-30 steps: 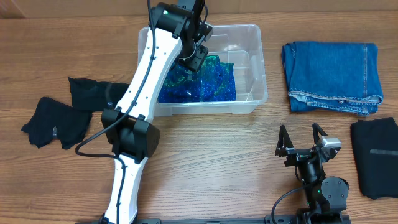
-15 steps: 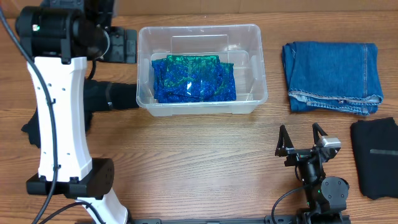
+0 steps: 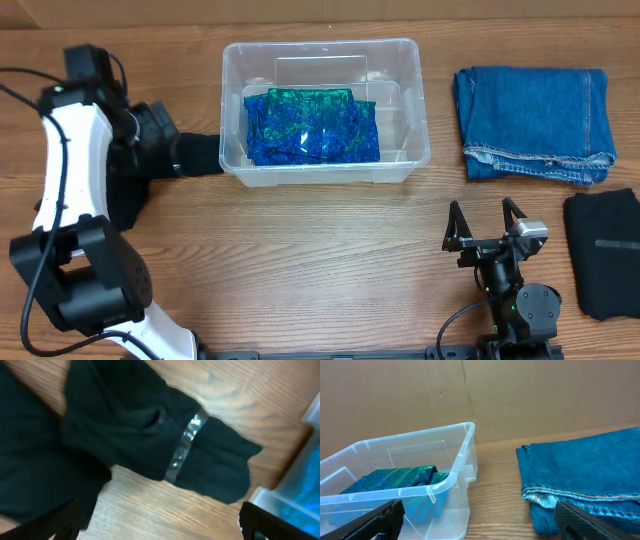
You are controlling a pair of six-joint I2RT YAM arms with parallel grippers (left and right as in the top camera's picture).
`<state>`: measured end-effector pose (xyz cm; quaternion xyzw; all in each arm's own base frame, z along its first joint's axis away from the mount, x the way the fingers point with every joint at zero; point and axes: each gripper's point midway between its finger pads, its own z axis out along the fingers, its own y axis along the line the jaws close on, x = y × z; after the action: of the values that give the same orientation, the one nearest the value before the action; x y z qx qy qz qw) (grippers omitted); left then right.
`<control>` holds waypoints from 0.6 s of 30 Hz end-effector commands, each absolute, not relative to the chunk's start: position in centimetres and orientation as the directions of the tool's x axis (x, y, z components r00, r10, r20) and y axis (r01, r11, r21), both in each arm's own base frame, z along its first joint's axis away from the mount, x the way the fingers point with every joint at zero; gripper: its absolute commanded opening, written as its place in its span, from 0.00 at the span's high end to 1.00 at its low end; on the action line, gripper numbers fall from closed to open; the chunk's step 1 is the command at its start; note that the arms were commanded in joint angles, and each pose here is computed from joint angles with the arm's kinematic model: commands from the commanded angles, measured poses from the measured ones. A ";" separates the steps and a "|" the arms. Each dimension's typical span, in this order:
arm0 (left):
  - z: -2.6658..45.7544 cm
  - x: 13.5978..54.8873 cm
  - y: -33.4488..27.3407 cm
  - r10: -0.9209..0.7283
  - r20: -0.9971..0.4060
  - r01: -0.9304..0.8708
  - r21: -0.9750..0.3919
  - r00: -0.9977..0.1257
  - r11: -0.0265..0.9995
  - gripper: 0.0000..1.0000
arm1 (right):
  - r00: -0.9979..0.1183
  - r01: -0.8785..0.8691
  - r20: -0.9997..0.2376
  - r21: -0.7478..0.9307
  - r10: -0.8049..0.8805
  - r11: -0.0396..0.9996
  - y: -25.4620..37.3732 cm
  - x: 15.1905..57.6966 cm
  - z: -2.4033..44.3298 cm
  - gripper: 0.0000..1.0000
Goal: Pack container
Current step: 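Move the left gripper to the black sleeved garment and grasp it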
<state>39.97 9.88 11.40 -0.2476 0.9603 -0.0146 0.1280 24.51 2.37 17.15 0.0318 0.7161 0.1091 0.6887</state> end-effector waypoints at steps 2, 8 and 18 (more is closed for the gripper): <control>7.2 39.8 9.0 -0.326 -0.264 -0.319 -0.070 -0.908 0.945 0.00 | -0.042 -0.092 -0.980 0.196 0.193 0.976 2.1 24.6 17.0 0.00; 4.0 41.6 8.8 -0.310 -0.296 -0.294 -0.099 -0.904 0.951 0.02 | -0.042 -0.092 -0.980 0.196 0.193 0.976 2.1 24.6 17.0 0.00; -1.2 42.8 7.3 -0.237 -0.252 -0.203 -0.156 -0.938 0.967 0.63 | -0.042 -0.092 -0.980 0.196 0.193 0.976 2.1 24.6 17.0 0.00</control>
<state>43.17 9.20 1.52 -0.1285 0.9777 -0.0311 0.1632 24.51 2.37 17.16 0.0317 0.7158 0.1091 0.6890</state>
